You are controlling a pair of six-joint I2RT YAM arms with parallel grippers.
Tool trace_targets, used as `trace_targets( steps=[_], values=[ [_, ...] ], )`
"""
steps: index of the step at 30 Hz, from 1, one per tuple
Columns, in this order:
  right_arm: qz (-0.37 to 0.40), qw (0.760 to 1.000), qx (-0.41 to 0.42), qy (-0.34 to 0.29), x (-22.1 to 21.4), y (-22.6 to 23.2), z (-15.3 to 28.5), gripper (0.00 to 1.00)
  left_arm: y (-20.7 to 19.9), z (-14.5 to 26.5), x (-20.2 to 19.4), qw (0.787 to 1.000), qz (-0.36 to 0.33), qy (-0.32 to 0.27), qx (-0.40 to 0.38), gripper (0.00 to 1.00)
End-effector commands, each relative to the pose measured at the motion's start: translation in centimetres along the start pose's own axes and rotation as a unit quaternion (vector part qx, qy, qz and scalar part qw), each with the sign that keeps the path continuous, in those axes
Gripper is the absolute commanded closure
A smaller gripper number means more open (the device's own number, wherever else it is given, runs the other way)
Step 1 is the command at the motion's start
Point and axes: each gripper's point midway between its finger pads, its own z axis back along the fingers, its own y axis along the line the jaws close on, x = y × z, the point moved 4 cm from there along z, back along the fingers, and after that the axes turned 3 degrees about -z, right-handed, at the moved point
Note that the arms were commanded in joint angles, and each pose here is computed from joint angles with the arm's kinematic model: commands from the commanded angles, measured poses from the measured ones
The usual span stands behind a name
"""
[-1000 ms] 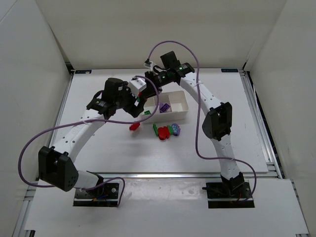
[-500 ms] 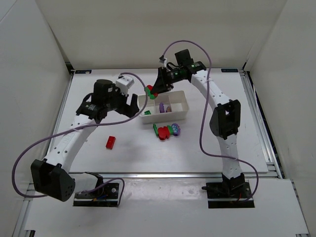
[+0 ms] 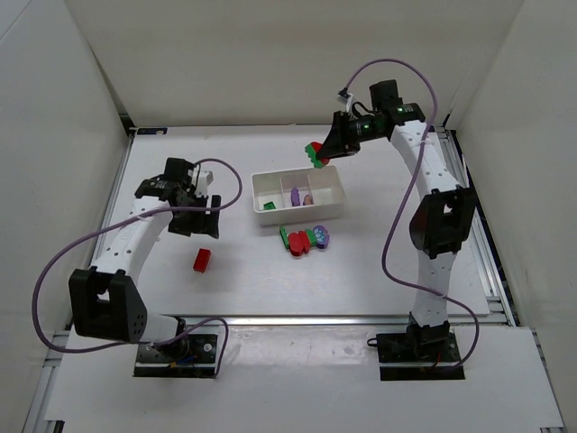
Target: Sort the legos into containers by color
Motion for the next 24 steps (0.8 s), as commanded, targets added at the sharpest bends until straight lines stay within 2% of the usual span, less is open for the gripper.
trace_targets(
  steps=[1, 2, 5, 9, 16, 24],
  values=[
    [0.029, 0.999, -0.013, -0.022, 0.2, 1.3, 2.7, 1.0, 1.5, -0.3, -1.6, 0.996, -0.042, 0.062, 0.051, 0.12],
    [0.027, 0.999, -0.017, -0.026, 0.3, 1.1, 3.1, 1.0, 2.2, -0.5, -1.7, 0.993, -0.049, 0.073, 0.076, 0.12],
    [0.029, 0.999, -0.023, -0.033, 0.4, 0.9, 3.8, 1.0, 3.4, -2.0, -2.2, 0.987, -0.057, 0.125, 0.086, 0.14],
    [0.026, 0.999, -0.026, -0.035, 0.2, 0.9, 4.3, 1.0, 3.8, -4.1, -3.0, 0.978, -0.086, 0.18, 0.063, 0.18],
    [0.025, 0.999, -0.031, -0.037, 0.0, 0.8, 4.8, 1.0, 2.9, -5.9, -3.9, 0.972, -0.094, 0.212, 0.027, 0.27],
    [0.023, 0.998, -0.035, -0.038, 0.0, 0.8, 4.8, 1.0, 0.8, -7.9, -5.0, 0.967, -0.086, 0.241, -0.016, 0.3]
  ],
)
